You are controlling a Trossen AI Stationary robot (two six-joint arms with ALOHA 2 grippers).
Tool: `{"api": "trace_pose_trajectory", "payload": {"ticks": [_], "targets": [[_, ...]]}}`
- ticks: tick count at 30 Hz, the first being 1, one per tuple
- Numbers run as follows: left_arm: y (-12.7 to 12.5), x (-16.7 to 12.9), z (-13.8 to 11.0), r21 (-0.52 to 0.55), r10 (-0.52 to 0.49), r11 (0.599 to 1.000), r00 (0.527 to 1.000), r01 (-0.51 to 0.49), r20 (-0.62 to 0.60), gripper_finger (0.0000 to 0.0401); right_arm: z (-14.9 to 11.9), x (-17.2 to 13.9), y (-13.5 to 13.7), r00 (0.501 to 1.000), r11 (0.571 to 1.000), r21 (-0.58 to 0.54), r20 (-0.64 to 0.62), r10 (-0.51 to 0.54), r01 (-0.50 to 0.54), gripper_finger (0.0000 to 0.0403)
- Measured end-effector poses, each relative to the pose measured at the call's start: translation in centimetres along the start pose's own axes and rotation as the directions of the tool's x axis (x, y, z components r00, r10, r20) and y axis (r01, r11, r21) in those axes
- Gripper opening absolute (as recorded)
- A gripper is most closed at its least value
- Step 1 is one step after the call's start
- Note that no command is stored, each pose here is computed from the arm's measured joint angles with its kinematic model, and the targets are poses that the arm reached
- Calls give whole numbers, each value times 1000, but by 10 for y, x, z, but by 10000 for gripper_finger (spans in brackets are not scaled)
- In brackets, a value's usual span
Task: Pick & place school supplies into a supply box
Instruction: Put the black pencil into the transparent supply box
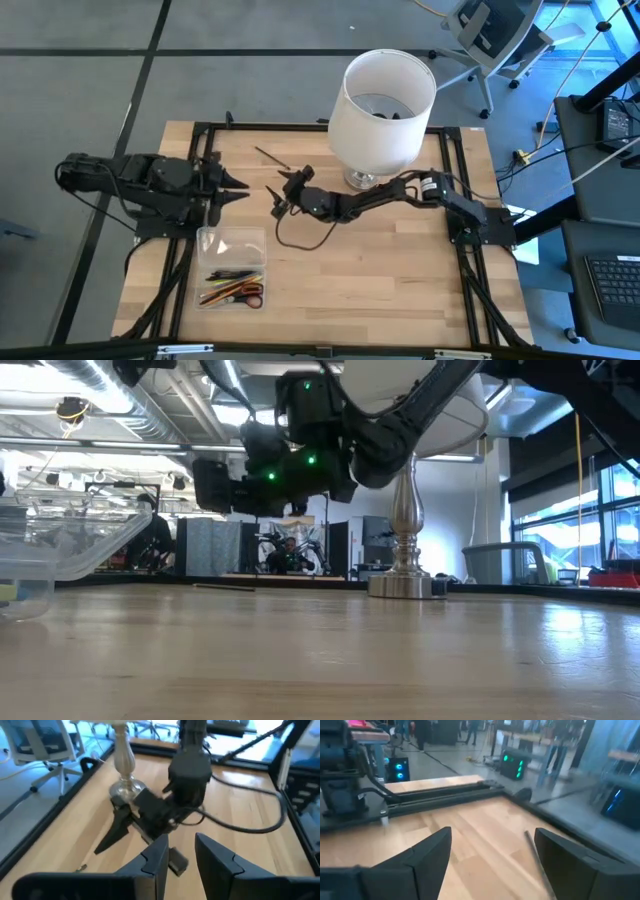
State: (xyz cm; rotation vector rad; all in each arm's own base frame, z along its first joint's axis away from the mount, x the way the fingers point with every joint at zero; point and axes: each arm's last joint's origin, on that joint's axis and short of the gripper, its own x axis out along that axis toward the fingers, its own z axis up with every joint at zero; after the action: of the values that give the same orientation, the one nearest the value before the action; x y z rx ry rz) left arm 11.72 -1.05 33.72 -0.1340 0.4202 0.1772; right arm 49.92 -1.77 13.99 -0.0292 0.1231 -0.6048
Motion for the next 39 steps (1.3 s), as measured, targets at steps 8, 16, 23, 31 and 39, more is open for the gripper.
{"api": "trace_pose_trajectory", "payload": {"ticks": [8,16,23,31,39], "targets": [[14,-12,2,-5,46,999,997,-46,56,93,-13,23,-40,992,973,226,-120,-27,54,289],[18,-11,2,8,42,999,998,-42,50,89,-14,40,-73,990,952,306,-138,10,33,285],[20,-9,3,33,56,998,997,-58,44,93,-17,37,-66,988,966,253,-152,-5,44,269],[25,1,0,19,109,994,994,-109,-29,90,-30,28,-46,979,991,135,-203,28,0,265],[36,36,-4,27,139,990,966,-136,-216,91,-46,13,-23,949,996,83,-308,59,-35,265]]}}
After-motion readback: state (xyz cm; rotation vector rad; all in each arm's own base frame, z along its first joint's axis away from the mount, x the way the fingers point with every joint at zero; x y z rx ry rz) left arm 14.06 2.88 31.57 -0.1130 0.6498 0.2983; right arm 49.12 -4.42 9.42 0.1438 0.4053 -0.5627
